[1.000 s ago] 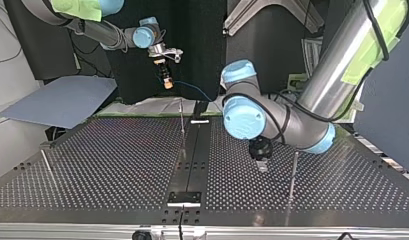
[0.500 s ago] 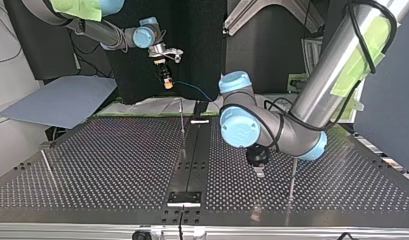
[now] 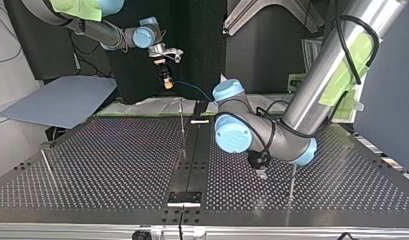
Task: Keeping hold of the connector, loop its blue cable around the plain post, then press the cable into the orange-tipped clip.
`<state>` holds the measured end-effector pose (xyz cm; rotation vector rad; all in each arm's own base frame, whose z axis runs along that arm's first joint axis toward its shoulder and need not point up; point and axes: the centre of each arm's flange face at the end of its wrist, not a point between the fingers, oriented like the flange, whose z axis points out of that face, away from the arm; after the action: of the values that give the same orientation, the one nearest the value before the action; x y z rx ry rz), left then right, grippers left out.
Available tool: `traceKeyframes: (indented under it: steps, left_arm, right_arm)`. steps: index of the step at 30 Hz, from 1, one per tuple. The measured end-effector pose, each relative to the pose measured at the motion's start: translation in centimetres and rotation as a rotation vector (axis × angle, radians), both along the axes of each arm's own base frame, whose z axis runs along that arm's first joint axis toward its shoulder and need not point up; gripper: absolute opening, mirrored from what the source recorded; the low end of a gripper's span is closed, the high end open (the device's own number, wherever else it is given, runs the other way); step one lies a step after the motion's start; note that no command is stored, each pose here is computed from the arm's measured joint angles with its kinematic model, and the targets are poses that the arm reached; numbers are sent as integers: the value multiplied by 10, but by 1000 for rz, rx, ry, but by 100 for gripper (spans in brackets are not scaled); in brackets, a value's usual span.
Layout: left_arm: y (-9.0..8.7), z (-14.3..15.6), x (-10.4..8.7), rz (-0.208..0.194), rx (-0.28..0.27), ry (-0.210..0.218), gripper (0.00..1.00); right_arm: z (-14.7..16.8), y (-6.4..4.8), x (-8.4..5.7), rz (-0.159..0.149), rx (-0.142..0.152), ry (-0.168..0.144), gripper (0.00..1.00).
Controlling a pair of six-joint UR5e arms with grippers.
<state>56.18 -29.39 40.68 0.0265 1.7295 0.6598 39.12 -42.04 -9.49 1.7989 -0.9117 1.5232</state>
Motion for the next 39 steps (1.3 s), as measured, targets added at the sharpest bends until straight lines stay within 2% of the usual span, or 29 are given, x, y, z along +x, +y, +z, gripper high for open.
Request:
traceKeyframes:
  steps: [3,9,29,39]
  left_arm:
    - [0,0,0,10,12,0,100]
    - [-3,-6,-2,-2,26,6,100]
    - [5,-58,-11,19,55,52,100]
    - [-4,-109,-4,27,102,127,100]
  right_arm:
    - [0,0,0,0,0,0,0]
    - [0,0,0,0,0,0,0]
    - [0,1,0,1,4,2,0]
    - [0,1,0,2,3,2,0]
